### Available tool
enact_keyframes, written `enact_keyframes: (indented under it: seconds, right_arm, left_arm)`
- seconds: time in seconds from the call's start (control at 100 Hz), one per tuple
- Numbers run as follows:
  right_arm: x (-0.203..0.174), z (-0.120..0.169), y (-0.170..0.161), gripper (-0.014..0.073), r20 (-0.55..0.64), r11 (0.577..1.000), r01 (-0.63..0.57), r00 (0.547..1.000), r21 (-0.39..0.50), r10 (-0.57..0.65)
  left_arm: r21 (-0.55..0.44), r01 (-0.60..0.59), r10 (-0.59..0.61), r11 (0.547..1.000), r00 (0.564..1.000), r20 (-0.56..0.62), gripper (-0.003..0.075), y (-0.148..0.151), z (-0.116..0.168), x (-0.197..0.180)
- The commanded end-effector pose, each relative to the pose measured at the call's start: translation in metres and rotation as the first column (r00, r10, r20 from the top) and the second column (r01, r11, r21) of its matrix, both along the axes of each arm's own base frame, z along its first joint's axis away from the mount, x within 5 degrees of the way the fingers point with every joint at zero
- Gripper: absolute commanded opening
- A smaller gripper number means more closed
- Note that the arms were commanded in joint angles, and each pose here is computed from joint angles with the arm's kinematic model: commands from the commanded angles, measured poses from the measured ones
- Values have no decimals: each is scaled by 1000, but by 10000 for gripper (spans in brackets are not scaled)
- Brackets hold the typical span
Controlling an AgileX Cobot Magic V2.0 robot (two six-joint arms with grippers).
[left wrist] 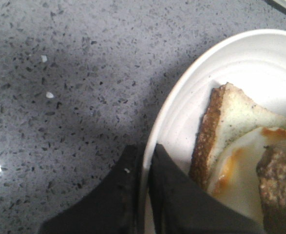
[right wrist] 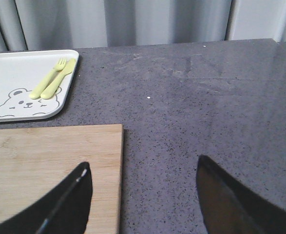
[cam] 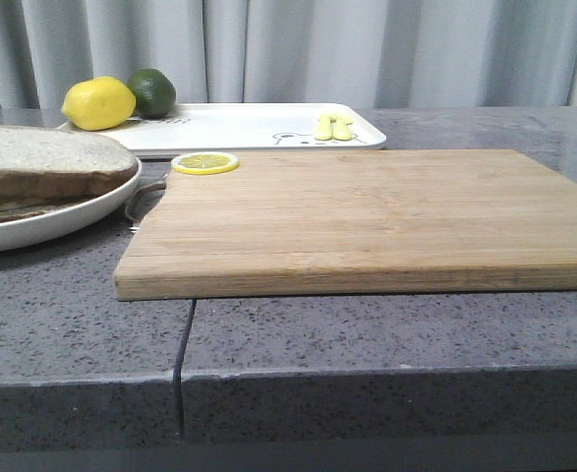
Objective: Place bread and move sandwich to tray
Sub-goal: 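Grasp the plate rim with the left gripper and lift the plate, then carry the plate with the left gripper over the white tray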
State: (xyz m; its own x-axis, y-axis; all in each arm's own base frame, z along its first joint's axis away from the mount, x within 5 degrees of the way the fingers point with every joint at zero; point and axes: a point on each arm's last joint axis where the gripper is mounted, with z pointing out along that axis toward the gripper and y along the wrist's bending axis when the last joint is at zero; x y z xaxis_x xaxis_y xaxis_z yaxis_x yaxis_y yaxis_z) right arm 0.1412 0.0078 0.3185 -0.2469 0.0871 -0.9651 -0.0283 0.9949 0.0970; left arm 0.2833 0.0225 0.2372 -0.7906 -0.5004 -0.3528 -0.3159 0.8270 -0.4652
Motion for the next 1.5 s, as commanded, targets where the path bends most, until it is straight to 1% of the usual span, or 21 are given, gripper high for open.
enact_keyframes:
  seconds: [0.0,0.06,0.15,0.18,0.35,0.44,0.58,0.7,0.85,0.98,1.17,1.29,1.49]
  right_arm:
    - [0,16,-1,472,102,1000,5,995,0,-5]
    - [0,16,-1,472,102,1000,5,995,0,-5]
    - [0,16,-1,472,100,1000,5,995,0,-5]
    - [0,16,-1,472,100,1000,5,995,0,-5]
    - [0,16,-1,472,98,1000,6,995,8,-7]
    - [0,16,-1,472,98,1000,7,995,9,-7]
    - [0,16,-1,472,98,1000,7,995,12,-8]
    - [0,16,-1,472,98,1000,8,995,16,-9]
    - [0,16,-1,472,97,1000,8,995,29,-11]
    - [0,16,-1,472,97,999,8,995,36,-11]
    - [0,16,-1,472,97,999,8,995,36,-11]
    - [0,16,-1,472,97,999,8,995,36,-11]
    - [0,16,-1,472,97,999,8,995,36,-11]
  left_arm:
    - [-15,4,-4,1000,1000,30,-19,-2,9,1]
    - [-42,-2,4,999,999,38,-19,-4,10,2]
    - [-105,14,-5,994,996,84,-19,-9,16,4]
    - [-141,11,3,990,995,103,-19,-11,19,4]
    - [-271,10,46,962,979,197,-19,-19,40,2]
    - [-315,10,68,949,970,234,-19,-22,51,0]
    - [-357,33,76,933,955,288,-19,-25,69,-1]
    - [-379,53,81,924,941,328,-19,-28,83,3]
    - [-368,82,71,926,921,383,-19,-32,101,11]
    - [-365,102,60,926,910,409,-19,-30,111,26]
    - [-373,140,32,917,908,419,-19,-28,119,56]
    - [-396,160,19,904,911,412,-19,-28,122,77]
    - [-420,198,-25,886,923,384,-19,-43,119,112]
